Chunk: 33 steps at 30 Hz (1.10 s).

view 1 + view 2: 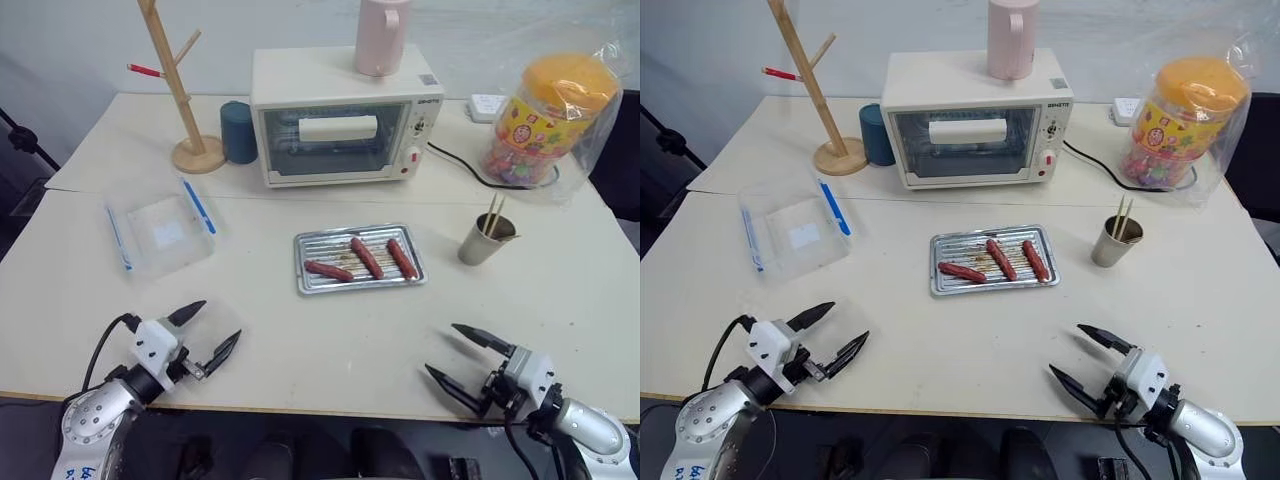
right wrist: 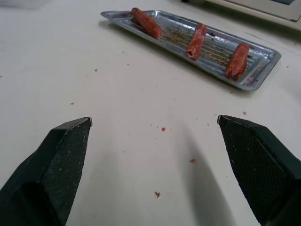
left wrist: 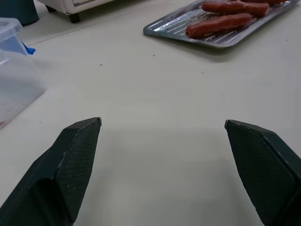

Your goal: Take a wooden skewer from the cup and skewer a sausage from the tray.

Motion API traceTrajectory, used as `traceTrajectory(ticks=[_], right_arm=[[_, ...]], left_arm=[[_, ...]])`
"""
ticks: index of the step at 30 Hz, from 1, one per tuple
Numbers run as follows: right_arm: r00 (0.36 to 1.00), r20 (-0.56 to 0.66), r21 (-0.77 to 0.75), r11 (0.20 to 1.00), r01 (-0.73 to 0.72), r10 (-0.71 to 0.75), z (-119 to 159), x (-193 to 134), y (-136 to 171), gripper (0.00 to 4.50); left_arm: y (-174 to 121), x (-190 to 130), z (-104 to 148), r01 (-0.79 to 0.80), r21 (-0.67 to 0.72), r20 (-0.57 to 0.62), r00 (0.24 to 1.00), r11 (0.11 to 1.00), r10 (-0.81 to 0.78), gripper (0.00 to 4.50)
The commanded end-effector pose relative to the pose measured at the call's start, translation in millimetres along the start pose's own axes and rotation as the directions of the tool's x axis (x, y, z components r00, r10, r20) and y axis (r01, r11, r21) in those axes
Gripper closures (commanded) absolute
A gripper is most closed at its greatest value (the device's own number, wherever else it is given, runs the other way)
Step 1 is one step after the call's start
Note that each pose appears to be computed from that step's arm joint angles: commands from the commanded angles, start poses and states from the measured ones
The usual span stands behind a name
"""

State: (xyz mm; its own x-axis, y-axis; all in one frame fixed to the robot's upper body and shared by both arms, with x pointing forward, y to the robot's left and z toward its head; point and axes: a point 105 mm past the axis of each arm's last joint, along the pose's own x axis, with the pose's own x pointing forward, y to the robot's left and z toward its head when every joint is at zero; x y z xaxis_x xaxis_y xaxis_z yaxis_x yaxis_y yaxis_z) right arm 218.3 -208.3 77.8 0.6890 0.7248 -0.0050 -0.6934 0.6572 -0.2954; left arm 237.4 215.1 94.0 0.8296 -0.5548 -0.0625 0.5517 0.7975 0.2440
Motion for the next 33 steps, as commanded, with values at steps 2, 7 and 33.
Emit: traceTrajectory(ticks=[2, 7, 33], right_arm=[[0.997, 0.049, -0.012, 0.998, 0.056, -0.055, 13.8, -5.2, -13.3, 0.0], [0.978, 0.062, -0.049, 0.978, 0.201, -0.198, 36.9, -35.4, -39.3, 0.0], [0.875, -0.464, -0.346, 0.938, -0.034, -0.14, 113.1, -15.5, -162.6, 0.0]], left_arm=[[-2.3, 4.7, 16.0, 0.076, -0.058, 0.04, 0.996, 0.995, -0.074, 0.05], [-10.8, 11.7, 51.3, 0.33, -0.28, 0.183, 0.94, 0.902, -0.287, 0.05], [-45.9, 59.8, 108.2, 0.62, -0.009, 0.292, 0.752, 0.785, -0.59, 0.05]])
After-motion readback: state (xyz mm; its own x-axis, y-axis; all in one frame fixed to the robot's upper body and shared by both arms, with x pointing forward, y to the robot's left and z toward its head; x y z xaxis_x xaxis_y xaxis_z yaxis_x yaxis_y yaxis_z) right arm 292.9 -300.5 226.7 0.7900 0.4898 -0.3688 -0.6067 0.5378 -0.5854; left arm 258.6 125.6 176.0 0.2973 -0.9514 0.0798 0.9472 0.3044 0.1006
